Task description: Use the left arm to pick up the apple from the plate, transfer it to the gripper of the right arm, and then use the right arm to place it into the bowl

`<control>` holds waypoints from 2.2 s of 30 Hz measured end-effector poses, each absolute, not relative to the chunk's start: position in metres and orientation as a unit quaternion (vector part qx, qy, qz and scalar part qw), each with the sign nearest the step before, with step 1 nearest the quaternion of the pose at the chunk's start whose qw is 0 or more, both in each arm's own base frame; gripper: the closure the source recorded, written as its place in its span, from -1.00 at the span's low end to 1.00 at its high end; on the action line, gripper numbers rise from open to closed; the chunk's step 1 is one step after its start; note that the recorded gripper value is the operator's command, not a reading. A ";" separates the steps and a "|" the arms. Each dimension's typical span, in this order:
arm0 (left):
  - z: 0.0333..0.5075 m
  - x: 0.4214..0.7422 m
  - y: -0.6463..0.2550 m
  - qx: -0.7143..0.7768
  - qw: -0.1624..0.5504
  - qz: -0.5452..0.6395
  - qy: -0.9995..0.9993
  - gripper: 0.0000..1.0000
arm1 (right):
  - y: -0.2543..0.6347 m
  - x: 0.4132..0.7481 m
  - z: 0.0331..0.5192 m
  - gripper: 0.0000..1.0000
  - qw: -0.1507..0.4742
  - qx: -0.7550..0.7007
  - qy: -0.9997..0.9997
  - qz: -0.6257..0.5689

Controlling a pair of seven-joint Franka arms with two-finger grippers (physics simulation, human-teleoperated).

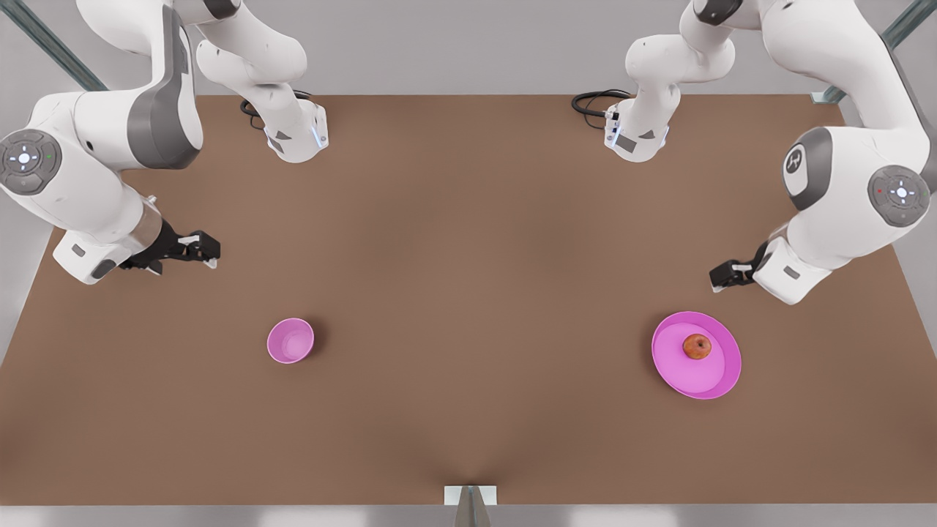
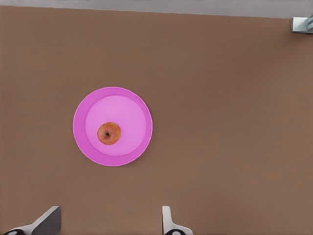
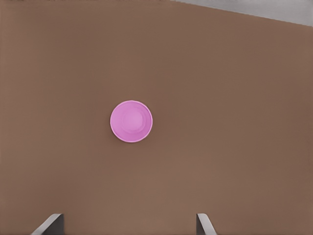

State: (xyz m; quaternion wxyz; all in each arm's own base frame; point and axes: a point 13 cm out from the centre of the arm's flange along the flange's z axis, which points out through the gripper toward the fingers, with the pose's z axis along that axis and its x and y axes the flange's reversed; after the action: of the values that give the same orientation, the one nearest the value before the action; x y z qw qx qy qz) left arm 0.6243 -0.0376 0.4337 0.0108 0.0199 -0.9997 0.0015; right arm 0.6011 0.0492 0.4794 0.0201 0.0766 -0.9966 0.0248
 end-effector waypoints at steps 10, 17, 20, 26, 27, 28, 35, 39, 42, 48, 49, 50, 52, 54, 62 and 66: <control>0.178 0.638 -0.011 0.004 0.071 0.015 -0.997 -1.00 | 0.049 0.605 0.481 -1.00 0.013 0.080 -0.996 0.025; 0.121 0.645 0.037 0.006 -0.013 0.018 -1.000 -1.00 | 0.060 0.606 0.478 -1.00 0.013 0.081 -0.997 0.003; 0.114 0.656 0.042 -0.005 -0.038 0.017 -0.999 -1.00 | 0.062 0.606 0.478 -1.00 0.012 0.080 -0.997 -0.002; 0.076 0.651 0.058 -0.014 -0.039 0.017 -0.999 -1.00 | 0.065 0.606 0.478 -1.00 0.012 0.081 -0.997 -0.005; 0.069 0.648 0.057 -0.017 -0.035 0.018 -0.999 -1.00 | 0.065 0.606 0.478 -1.00 0.012 0.081 -0.997 -0.005; 0.062 0.645 0.056 -0.020 -0.032 0.019 -0.999 -1.00 | 0.065 0.606 0.478 -1.00 0.012 0.081 -0.997 -0.005; 0.043 0.639 0.055 -0.036 -0.025 0.021 -0.999 -0.97 | 0.065 0.606 0.478 -1.00 0.012 0.080 -0.997 -0.006; 0.038 0.637 0.055 -0.042 -0.023 0.021 -0.999 -0.69 | 0.065 0.606 0.478 -1.00 0.012 0.080 -0.997 -0.006; 0.038 0.637 0.055 -0.046 -0.024 0.021 -0.998 -0.54 | 0.065 0.606 0.478 -1.00 0.012 0.080 -0.997 -0.006; 0.038 0.638 0.054 -0.053 -0.025 0.021 -0.998 -0.56 | 0.065 0.606 0.478 -1.00 0.012 0.080 -0.997 -0.006; 0.038 0.639 0.054 -0.054 -0.025 0.021 -0.998 -0.56 | 0.065 0.606 0.478 -1.00 0.012 0.080 -0.997 -0.006; 0.039 0.639 0.054 -0.055 -0.026 0.021 -0.998 -0.57 | 0.065 0.606 0.478 -1.00 0.012 0.080 -0.997 -0.006; 0.039 0.640 0.054 -0.056 -0.027 0.021 -0.998 -0.57 | 0.065 0.606 0.478 -1.00 0.012 0.080 -0.997 -0.006; 0.040 0.640 0.054 -0.058 -0.027 0.021 -0.998 -0.63 | 0.065 0.606 0.478 -1.00 0.012 0.080 -0.997 -0.006; 0.039 0.644 0.053 -0.061 -0.029 0.021 -0.997 -0.64 | 0.065 0.606 0.478 -1.00 0.012 0.079 -0.997 -0.006; 0.039 0.648 0.053 -0.062 -0.032 0.021 -0.997 -0.46 | 0.065 0.606 0.478 -1.00 0.012 0.079 -0.997 -0.006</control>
State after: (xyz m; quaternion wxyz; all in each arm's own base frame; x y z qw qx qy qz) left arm 0.6482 0.0532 0.0391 -0.0321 -0.0621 -0.9973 0.0210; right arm 0.6063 0.0649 0.4784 0.0119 0.0795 -0.9967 -0.0056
